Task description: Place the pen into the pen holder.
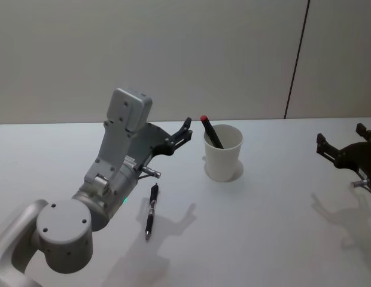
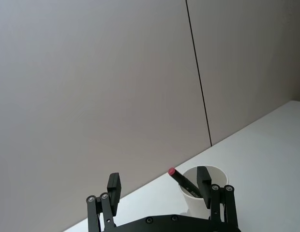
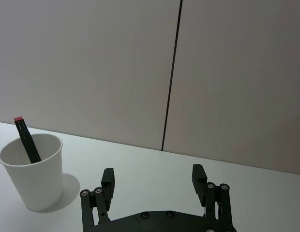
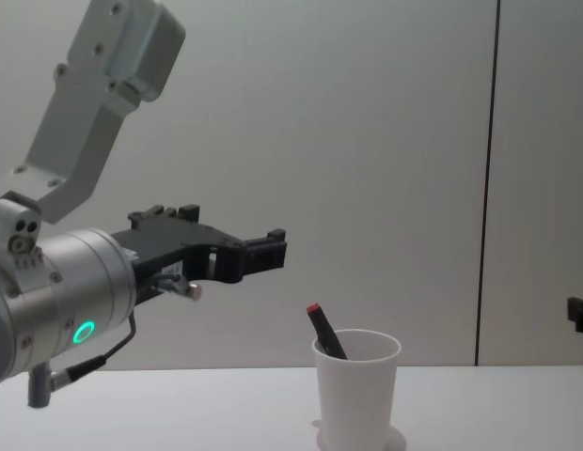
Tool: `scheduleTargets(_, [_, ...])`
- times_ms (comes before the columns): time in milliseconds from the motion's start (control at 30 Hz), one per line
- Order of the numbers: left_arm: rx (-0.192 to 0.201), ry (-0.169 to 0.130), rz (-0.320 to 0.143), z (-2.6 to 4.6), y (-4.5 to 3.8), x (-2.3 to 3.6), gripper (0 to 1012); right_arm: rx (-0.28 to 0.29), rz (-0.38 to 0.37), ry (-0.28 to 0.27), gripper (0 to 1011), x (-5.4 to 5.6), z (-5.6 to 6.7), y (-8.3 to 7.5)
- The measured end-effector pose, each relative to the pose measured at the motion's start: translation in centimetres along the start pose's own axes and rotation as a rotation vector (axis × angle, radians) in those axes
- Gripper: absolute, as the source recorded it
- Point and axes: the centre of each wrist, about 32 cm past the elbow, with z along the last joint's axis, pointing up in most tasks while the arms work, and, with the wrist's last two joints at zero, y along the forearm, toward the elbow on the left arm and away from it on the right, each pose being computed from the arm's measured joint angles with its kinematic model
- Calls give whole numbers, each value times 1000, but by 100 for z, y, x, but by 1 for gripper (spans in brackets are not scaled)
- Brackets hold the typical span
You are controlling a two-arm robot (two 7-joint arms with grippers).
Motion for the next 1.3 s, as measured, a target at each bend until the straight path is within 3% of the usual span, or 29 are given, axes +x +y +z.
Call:
scheduleTargets(300, [60, 75, 29, 9, 67, -30, 999, -1, -1, -1, 1002, 4, 0, -4])
scheduleTargets(367, [83, 110, 41, 0, 96, -53, 999, -1, -1, -1, 1002, 5, 0, -5])
scheduleTargets(433, [88, 118, 43, -4, 102, -59, 1000, -1, -1, -2, 1002, 5, 0, -5])
scheduleTargets(500, [115, 152, 55, -20, 127, -86, 1000, -1, -1, -2, 1002, 6, 0, -6])
scheduleTargets(900, [234, 257, 69, -101, 199, -186, 1000, -2, -1, -2, 1001, 6, -3, -8])
scheduleTargets(1067, [292, 290, 63, -142, 217, -219, 1000, -2, -1, -2, 1002, 6, -3, -8])
scheduleTargets(1300, [367, 312, 49, -189, 226, -238, 1000, -2, -1, -2, 1002, 6, -3, -8])
